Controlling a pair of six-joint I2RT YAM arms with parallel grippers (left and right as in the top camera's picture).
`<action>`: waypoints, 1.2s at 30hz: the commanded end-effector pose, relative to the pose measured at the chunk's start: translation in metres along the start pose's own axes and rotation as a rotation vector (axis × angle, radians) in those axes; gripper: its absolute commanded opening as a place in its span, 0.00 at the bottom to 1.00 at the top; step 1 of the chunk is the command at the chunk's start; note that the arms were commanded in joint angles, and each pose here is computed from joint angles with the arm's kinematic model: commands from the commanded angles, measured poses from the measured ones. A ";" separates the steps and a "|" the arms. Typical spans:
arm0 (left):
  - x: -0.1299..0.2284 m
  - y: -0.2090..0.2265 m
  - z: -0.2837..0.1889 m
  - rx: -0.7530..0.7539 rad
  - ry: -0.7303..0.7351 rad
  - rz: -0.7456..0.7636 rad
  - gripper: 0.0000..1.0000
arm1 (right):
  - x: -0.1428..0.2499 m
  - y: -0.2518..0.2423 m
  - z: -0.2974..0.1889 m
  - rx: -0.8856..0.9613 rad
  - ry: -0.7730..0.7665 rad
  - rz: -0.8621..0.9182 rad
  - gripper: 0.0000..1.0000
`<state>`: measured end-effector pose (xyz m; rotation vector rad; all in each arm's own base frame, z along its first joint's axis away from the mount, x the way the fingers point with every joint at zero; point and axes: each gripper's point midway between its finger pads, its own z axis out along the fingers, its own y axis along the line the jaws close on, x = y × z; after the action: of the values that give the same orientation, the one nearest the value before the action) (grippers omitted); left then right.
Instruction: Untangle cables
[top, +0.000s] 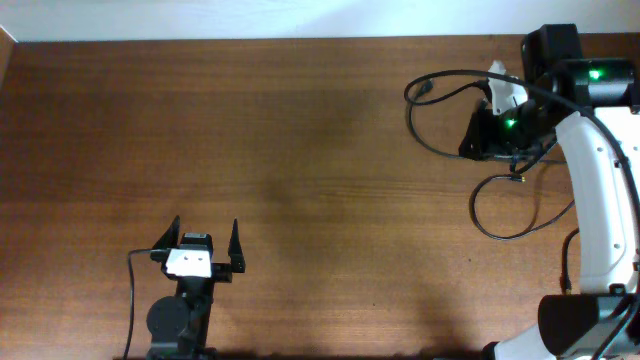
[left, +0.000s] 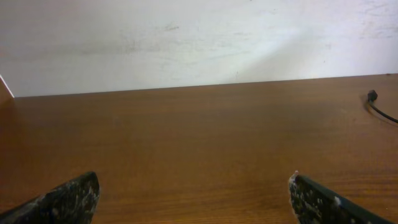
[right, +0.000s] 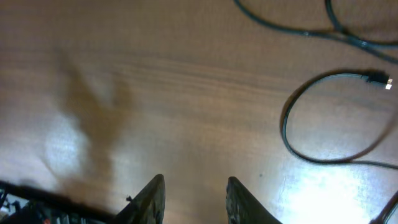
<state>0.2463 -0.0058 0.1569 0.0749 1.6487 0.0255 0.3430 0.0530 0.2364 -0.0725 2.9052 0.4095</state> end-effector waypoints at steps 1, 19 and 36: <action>0.001 0.005 0.000 -0.027 0.003 -0.003 0.99 | -0.007 0.004 -0.012 0.002 -0.064 -0.029 0.32; 0.001 0.005 0.000 -0.027 0.003 -0.003 0.99 | -0.010 0.023 -0.088 0.022 -0.394 -0.119 0.32; 0.001 0.005 0.000 -0.027 0.003 -0.003 0.99 | 0.007 0.015 -0.058 -0.018 -0.775 -0.126 0.32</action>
<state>0.2463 -0.0040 0.1567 0.0671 1.6498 0.0340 0.3321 0.0502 0.3086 -0.1299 2.1483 0.3148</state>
